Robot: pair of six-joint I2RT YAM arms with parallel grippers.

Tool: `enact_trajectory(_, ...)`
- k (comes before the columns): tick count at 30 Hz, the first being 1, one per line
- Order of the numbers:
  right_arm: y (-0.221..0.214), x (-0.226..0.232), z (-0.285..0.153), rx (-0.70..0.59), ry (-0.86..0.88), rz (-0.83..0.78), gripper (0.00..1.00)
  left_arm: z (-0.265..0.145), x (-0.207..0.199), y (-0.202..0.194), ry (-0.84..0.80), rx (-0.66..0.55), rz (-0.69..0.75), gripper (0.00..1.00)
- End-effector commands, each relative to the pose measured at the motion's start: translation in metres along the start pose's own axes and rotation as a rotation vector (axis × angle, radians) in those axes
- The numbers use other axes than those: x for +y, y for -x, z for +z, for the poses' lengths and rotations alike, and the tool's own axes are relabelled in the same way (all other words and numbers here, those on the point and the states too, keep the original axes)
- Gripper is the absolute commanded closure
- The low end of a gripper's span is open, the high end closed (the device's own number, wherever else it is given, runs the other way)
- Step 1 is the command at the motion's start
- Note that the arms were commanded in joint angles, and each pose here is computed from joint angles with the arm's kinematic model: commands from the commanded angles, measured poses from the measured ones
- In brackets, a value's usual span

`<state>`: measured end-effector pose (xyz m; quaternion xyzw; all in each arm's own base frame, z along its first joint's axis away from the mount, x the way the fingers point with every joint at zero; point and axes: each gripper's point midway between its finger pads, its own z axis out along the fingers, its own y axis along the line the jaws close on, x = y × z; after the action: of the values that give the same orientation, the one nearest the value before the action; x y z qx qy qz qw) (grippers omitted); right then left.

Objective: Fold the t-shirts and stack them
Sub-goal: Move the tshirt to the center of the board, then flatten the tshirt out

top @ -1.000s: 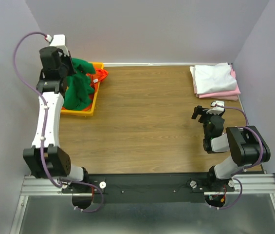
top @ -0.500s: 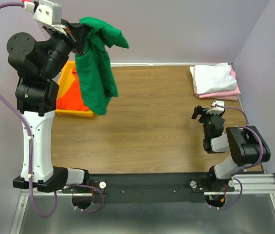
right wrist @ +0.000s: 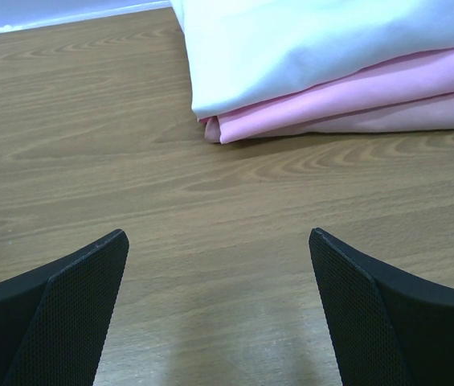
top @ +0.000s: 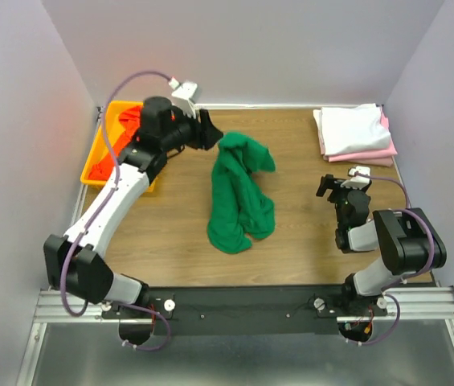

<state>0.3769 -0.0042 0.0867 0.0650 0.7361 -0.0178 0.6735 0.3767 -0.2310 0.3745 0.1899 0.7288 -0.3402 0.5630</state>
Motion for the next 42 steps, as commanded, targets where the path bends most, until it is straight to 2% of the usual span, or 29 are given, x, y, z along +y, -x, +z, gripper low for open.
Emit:
enact_trajectory(1,0.023,-0.002,-0.001,-0.060,-0.009,-0.004,0.00,0.009,0.049,-0.073,0.216,0.088,-0.024,0.38)
enact_trajectory(2,0.032,-0.003,-0.004,-0.055,-0.013,-0.008,0.00,0.007,0.057,-0.105,0.259,0.138,-0.042,0.38)
enact_trajectory(3,0.038,-0.003,-0.006,-0.062,-0.015,-0.002,0.00,0.003,0.063,-0.111,0.324,0.130,-0.036,0.38)
enact_trajectory(4,0.045,-0.004,-0.008,-0.074,-0.019,0.005,0.00,0.004,0.050,-0.142,0.306,0.182,-0.035,0.38)
enact_trajectory(7,0.061,-0.002,-0.011,-0.067,-0.031,0.091,0.00,0.004,0.030,-0.168,0.299,0.189,-0.070,0.38)
enact_trajectory(8,0.064,0.009,-0.011,-0.053,0.019,0.121,0.00,0.003,0.015,-0.192,0.265,0.231,-0.076,0.38)
enact_trajectory(9,0.065,0.014,-0.011,-0.015,0.036,0.126,0.00,0.001,0.015,-0.195,0.305,0.217,-0.100,0.38)
enact_trajectory(12,0.056,0.025,-0.016,0.080,0.081,0.178,0.00,-0.003,-0.014,-0.230,0.255,0.253,-0.130,0.38)
enact_trajectory(18,0.069,0.033,-0.041,0.118,0.124,0.230,0.00,-0.022,-0.053,-0.310,0.208,0.386,-0.247,0.38)
enact_trajectory(23,0.076,0.034,-0.053,0.138,0.123,0.256,0.00,-0.027,-0.073,-0.348,0.185,0.460,-0.269,0.37)
enact_trajectory(28,0.065,0.045,-0.053,0.185,0.179,0.274,0.00,-0.024,-0.057,-0.377,0.261,0.511,-0.224,0.36)
enact_trajectory(29,0.061,0.050,-0.053,0.203,0.205,0.270,0.00,-0.024,-0.055,-0.378,0.273,0.509,-0.216,0.38)
enact_trajectory(30,0.057,0.053,-0.049,0.223,0.221,0.266,0.00,-0.024,-0.050,-0.380,0.297,0.506,-0.207,0.49)
enact_trajectory(32,0.052,0.066,-0.048,0.255,0.278,0.278,0.00,-0.024,-0.045,-0.380,0.317,0.499,-0.198,0.60)
enact_trajectory(33,0.059,0.072,-0.044,0.240,0.300,0.281,0.00,-0.024,-0.043,-0.381,0.328,0.500,-0.194,0.72)
enact_trajectory(36,0.051,0.093,-0.037,0.285,0.328,0.258,0.00,-0.026,-0.040,-0.378,0.344,0.494,-0.188,0.96)
enact_trajectory(37,0.052,0.100,-0.035,0.287,0.333,0.242,0.00,-0.027,-0.042,-0.370,0.338,0.470,-0.197,1.00)
enact_trajectory(39,0.054,0.122,-0.028,0.296,0.352,0.193,0.00,-0.031,-0.044,-0.352,0.332,0.420,-0.218,1.00)
enact_trajectory(42,0.057,0.143,-0.017,0.302,0.376,0.203,0.00,-0.042,-0.045,-0.326,0.326,0.355,-0.240,1.00)
